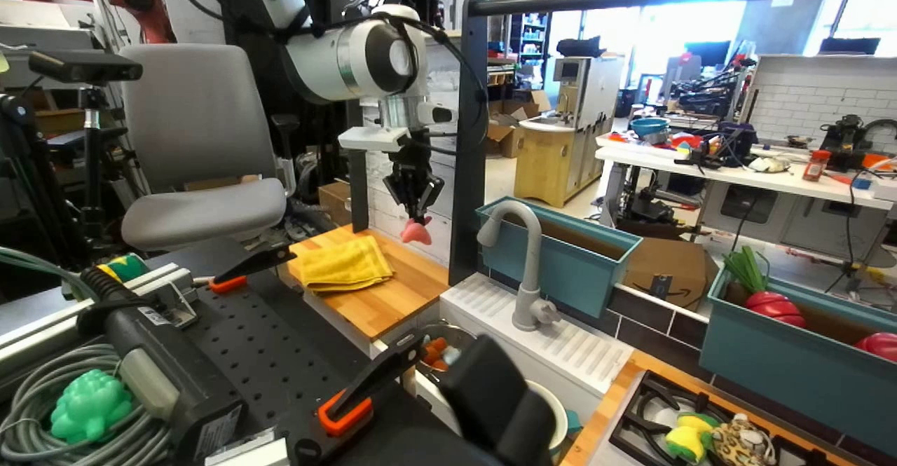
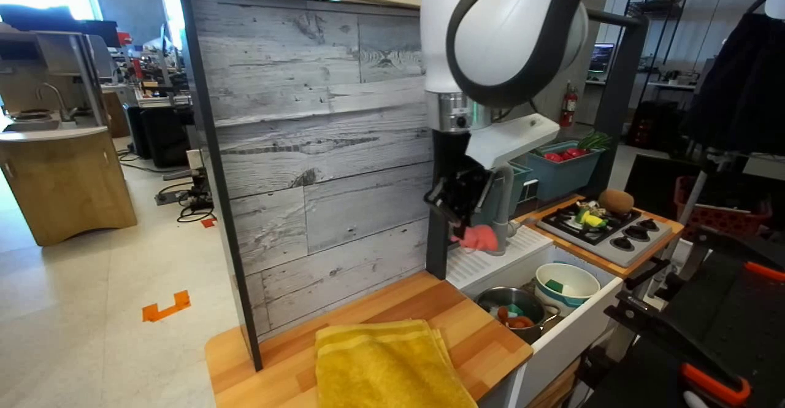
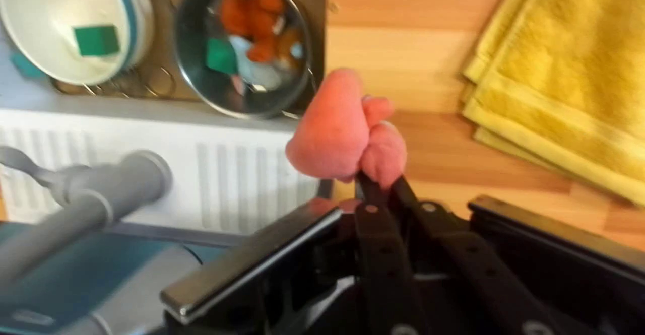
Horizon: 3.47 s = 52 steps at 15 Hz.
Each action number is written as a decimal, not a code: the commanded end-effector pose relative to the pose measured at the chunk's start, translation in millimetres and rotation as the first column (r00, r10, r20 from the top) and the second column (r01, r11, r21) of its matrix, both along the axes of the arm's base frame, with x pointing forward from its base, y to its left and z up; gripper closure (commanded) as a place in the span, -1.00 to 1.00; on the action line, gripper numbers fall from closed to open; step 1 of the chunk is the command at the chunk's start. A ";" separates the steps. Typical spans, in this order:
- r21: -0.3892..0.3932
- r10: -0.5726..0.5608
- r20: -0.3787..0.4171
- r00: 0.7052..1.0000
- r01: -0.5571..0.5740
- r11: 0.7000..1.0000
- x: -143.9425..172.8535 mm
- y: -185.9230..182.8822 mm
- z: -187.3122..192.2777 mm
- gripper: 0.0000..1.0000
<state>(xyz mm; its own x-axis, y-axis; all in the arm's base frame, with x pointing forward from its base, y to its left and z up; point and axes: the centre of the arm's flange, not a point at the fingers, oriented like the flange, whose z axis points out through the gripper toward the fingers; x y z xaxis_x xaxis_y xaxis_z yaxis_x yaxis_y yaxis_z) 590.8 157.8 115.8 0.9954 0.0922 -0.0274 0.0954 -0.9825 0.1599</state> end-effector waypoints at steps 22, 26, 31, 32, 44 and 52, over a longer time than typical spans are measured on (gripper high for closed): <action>-0.130 -0.437 0.044 0.898 0.439 0.889 -15.3 -270.5 -26.5 0.19; -0.058 -0.455 -0.019 0.890 0.453 0.890 -22.2 -237.8 -2.4 -0.40; -0.046 -0.427 0.017 0.904 0.427 0.903 -14.7 -213.3 -7.0 -0.93; -0.091 -0.408 0.060 0.911 0.412 0.907 -21.1 -213.8 -3.0 -0.88; 0.018 -0.762 0.203 0.615 0.776 0.631 -19.1 -390.9 -61.7 -0.68; 0.191 -0.876 0.267 0.402 0.869 0.457 0.3 -436.2 -96.0 -0.23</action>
<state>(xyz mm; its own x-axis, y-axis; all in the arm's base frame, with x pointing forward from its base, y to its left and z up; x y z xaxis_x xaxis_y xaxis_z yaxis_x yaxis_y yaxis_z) 573.3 -263.0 20.6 0.5282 -0.8197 0.2213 -0.8448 -0.5335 0.0405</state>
